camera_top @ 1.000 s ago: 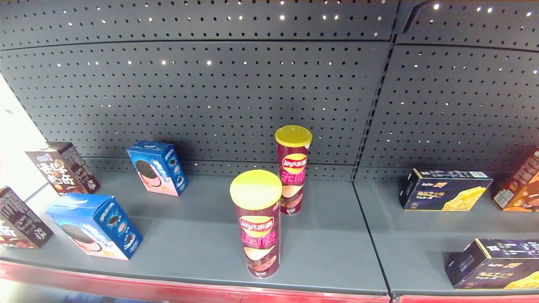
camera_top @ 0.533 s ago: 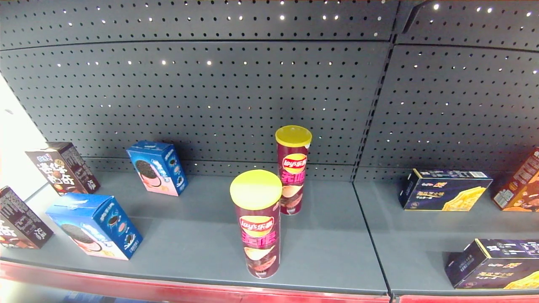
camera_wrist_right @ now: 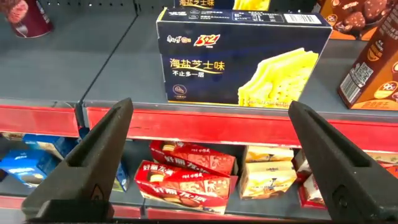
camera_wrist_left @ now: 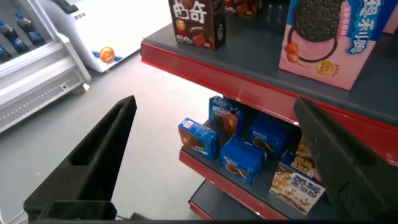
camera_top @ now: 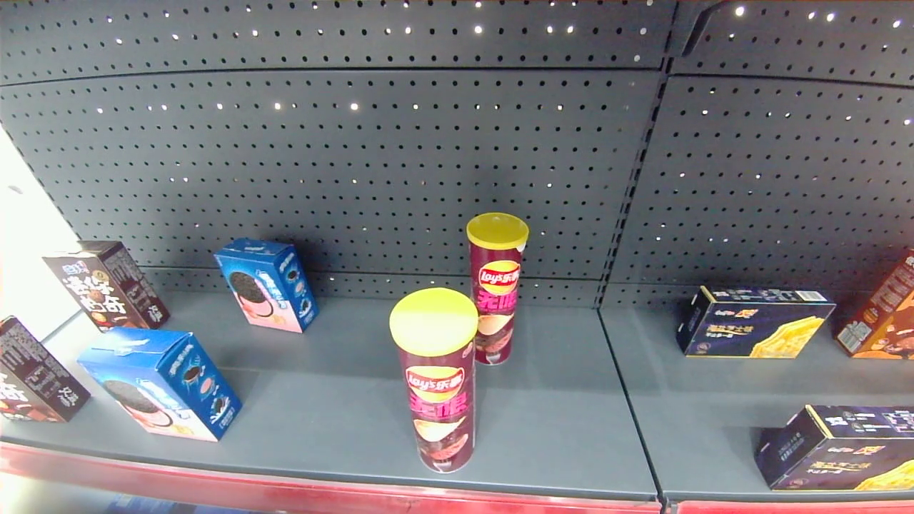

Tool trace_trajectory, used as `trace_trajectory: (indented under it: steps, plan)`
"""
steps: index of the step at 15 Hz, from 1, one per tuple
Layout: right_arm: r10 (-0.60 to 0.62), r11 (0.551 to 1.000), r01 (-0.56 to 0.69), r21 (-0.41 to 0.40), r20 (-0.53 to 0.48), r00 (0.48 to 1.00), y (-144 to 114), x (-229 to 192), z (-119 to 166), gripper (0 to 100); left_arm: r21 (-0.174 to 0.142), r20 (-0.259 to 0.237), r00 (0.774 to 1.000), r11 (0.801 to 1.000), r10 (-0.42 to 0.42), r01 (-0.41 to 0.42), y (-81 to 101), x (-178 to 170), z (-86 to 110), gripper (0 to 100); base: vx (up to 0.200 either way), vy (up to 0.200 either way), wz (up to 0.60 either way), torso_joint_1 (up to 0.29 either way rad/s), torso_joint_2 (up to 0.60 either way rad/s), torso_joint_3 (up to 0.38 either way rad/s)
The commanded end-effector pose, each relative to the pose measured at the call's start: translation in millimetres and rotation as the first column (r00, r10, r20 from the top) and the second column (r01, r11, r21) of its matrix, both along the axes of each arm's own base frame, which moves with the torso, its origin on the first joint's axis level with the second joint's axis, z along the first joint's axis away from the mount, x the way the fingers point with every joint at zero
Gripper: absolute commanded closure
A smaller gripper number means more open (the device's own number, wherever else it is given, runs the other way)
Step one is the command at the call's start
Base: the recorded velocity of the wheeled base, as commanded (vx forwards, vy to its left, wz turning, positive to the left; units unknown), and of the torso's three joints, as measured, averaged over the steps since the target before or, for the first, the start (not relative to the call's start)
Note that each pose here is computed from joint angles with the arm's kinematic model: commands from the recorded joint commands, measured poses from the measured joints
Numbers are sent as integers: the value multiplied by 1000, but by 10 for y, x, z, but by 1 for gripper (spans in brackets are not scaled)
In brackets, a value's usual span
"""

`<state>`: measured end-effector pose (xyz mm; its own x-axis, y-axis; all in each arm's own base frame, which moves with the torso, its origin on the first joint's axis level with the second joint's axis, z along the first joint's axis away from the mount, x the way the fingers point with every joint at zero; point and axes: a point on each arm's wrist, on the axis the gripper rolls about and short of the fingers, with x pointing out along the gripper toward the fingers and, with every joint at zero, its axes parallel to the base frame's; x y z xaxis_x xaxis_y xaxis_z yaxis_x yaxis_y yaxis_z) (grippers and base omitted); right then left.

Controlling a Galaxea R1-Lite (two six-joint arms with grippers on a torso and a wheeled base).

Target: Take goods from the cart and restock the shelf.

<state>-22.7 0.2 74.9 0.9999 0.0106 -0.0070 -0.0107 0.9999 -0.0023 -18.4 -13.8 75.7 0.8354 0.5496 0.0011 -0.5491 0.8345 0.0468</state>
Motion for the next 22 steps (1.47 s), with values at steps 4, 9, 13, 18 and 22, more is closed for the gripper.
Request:
trace_trajectory:
  steps: [4,9,13,18,22]
  plan:
    - [0,1000,0,-1,-4,1000,0,3,1,0,11,-20,948,948,-317,317,59,-26,8,0,0,0,0,0,0,0]
    - [0,1000,0,-1,-4,1000,0,3,1,0,16,-50,932,933,-359,360,61,-9,13,0,0,0,0,0,0,0]
    - [0,1000,0,-1,-4,1000,0,3,1,0,52,-107,920,922,-377,384,97,112,375,0,0,0,0,0,0,0]
    - [0,1000,0,-1,-4,1000,0,3,1,0,17,-165,746,755,-645,656,83,240,516,0,0,0,0,0,0,0]
    - [0,1000,0,-1,-4,1000,0,3,1,0,-31,-224,581,602,-782,798,76,500,808,0,0,0,0,0,0,0]
